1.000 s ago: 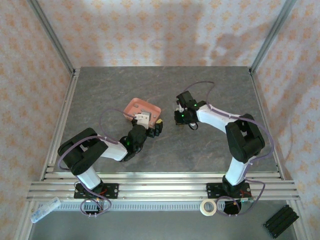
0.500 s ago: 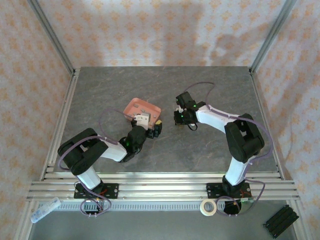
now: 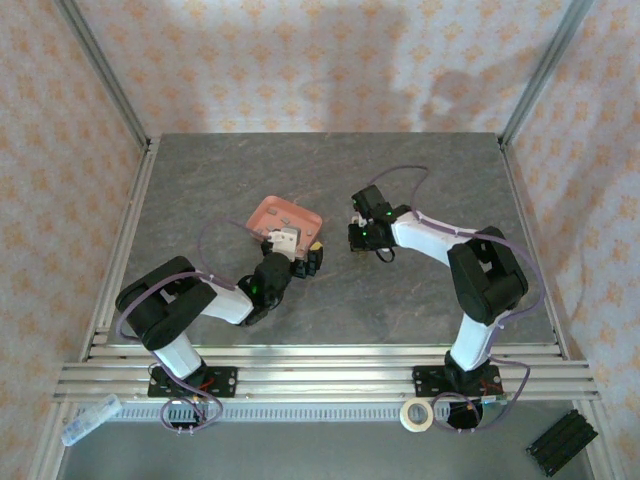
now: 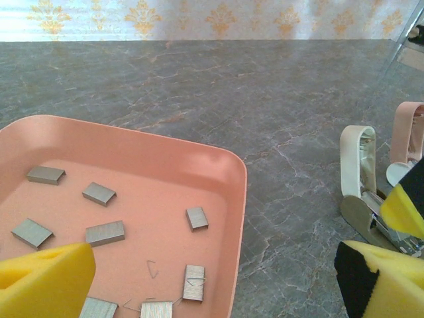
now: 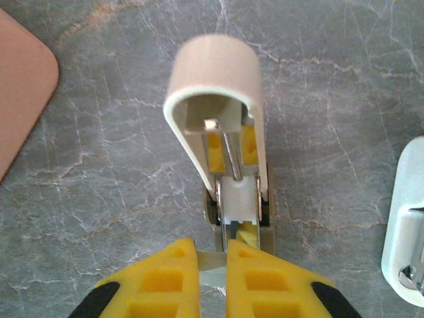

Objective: Load the staples into the stapler

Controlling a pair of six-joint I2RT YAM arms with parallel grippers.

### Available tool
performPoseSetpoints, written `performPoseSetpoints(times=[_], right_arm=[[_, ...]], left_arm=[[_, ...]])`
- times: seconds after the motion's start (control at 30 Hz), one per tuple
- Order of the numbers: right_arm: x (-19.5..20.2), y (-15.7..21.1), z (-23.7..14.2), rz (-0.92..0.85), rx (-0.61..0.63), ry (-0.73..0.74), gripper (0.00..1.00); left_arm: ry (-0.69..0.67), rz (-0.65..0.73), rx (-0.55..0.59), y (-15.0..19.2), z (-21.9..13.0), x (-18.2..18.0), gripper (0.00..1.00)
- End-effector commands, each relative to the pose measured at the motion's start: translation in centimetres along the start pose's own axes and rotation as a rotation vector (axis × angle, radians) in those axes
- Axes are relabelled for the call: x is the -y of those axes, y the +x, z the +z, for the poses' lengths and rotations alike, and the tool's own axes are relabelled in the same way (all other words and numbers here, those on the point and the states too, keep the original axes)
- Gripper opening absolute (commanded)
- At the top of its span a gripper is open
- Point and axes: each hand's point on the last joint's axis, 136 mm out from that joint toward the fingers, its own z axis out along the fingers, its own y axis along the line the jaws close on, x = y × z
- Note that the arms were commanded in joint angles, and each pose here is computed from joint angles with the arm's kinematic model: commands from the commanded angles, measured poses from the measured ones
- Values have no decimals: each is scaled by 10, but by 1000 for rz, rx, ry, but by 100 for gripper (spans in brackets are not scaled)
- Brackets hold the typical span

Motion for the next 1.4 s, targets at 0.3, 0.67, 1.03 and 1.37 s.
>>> performPoseSetpoints(times=[0.3, 0.67, 1.03, 1.37], right_arm=[[15, -4, -2, -16, 31, 89, 12], [12, -4, -1, -83, 18, 77, 12], [3, -7, -12, -157, 55, 28, 13], [8, -6, -10, -199, 67, 50, 13]], left_arm=[[-30, 11, 19, 4, 4, -8, 95], [-37, 18, 9, 4, 3, -9, 95], [-36, 20, 11, 2, 3, -9, 95], [-36, 23, 6, 1, 2, -9, 95]])
